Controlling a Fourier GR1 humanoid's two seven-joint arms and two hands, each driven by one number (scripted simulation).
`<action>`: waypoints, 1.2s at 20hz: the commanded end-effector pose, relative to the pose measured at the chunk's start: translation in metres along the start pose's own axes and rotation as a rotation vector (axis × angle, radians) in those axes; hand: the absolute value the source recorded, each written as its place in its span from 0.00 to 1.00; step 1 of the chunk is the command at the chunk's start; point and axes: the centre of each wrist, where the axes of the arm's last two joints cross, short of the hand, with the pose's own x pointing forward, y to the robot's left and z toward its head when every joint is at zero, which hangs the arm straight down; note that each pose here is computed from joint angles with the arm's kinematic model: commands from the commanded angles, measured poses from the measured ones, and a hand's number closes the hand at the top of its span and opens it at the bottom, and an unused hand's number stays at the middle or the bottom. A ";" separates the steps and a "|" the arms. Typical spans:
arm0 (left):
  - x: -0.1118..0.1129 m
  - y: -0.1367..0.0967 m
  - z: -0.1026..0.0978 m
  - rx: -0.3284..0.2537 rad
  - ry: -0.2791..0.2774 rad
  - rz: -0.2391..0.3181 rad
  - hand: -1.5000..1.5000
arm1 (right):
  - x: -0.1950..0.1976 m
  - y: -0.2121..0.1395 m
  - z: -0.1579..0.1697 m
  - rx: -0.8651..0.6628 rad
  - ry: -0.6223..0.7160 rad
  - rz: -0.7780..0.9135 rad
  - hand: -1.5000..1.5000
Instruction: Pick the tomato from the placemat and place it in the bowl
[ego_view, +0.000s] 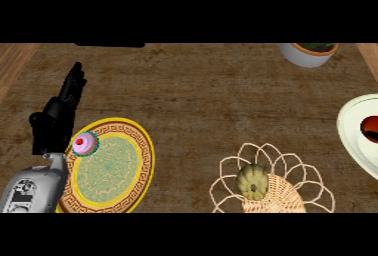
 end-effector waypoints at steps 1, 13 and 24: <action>-0.002 0.001 0.008 0.009 -0.007 0.005 0.50 | -0.002 -0.009 -0.014 -0.011 -0.054 -0.129 0.00; -0.007 0.004 0.004 0.034 0.012 0.002 0.50 | -0.030 -0.106 0.032 -0.068 -0.028 -0.352 0.00; -0.014 0.007 0.012 0.040 0.028 0.001 0.50 | -0.055 -0.142 0.101 0.031 -0.082 -0.490 0.00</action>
